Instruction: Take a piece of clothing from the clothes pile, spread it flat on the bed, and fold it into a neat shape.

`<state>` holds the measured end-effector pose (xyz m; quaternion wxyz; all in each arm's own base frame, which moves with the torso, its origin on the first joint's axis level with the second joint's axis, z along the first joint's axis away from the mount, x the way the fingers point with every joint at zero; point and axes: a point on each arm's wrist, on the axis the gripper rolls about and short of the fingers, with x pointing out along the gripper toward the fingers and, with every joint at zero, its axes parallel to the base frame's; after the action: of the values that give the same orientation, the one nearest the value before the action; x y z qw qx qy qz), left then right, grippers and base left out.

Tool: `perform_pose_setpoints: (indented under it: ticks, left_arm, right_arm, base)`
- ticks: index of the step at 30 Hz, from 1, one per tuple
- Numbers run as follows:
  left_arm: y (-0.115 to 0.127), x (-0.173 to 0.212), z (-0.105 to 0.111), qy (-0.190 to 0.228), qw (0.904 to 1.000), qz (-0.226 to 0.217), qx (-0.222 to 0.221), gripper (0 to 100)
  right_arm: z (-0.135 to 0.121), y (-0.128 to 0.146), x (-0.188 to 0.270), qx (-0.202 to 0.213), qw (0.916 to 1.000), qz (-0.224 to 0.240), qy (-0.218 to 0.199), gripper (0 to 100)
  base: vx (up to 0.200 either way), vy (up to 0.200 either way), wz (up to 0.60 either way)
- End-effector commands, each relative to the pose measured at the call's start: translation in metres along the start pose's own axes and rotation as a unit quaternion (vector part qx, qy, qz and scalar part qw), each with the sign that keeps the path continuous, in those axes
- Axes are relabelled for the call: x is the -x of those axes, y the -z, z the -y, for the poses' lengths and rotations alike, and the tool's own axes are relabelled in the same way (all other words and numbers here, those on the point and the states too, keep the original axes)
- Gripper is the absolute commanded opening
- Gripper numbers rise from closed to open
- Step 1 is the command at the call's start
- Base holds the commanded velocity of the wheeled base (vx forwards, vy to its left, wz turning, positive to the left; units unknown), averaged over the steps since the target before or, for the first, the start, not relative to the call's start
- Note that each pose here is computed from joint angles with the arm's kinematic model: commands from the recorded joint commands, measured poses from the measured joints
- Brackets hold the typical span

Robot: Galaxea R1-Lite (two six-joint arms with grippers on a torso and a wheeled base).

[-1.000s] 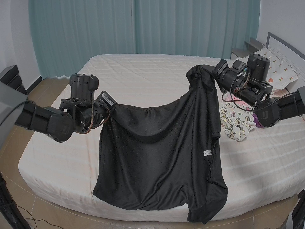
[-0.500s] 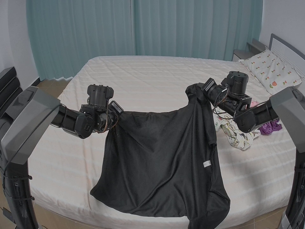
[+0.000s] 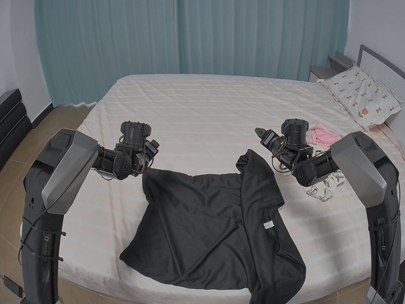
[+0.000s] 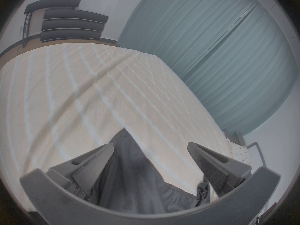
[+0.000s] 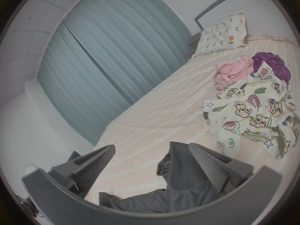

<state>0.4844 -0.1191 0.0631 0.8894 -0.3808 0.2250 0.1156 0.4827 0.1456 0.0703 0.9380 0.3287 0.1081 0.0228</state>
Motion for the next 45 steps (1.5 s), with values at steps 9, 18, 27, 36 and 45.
perform_pose_setpoints:
  ticks: [9,18,27,36,45]
  left_arm:
    - [0.0,-0.024,-0.031,-0.07,0.9952,-0.053,-0.042,100]
    - [0.005,-0.049,-0.052,-0.09,0.991,-0.066,-0.074,100]
    - [0.017,-0.074,-0.057,-0.088,0.991,-0.068,-0.074,100]
    - [0.016,-0.079,-0.062,-0.095,0.9912,-0.063,-0.068,0]
    - [-0.013,-0.068,-0.056,-0.094,0.9942,-0.041,-0.033,0]
  right_arm:
    - [0.049,0.015,0.011,0.011,0.995,-0.073,0.067,100]
    - [0.068,0.022,0.037,0.002,0.988,-0.134,0.077,100]
    - [0.079,0.03,0.042,0.003,0.984,-0.151,0.094,100]
    - [0.106,0.041,0.032,-0.005,0.9787,-0.177,0.104,100]
    - [0.11,0.054,0.012,-0.002,0.9792,-0.177,0.1,100]
  base:
    - [0.0,0.0,0.0]
    - [0.0,0.0,0.0]
    - [0.0,0.0,0.0]
    - [0.0,0.0,0.0]
    - [0.0,0.0,0.0]
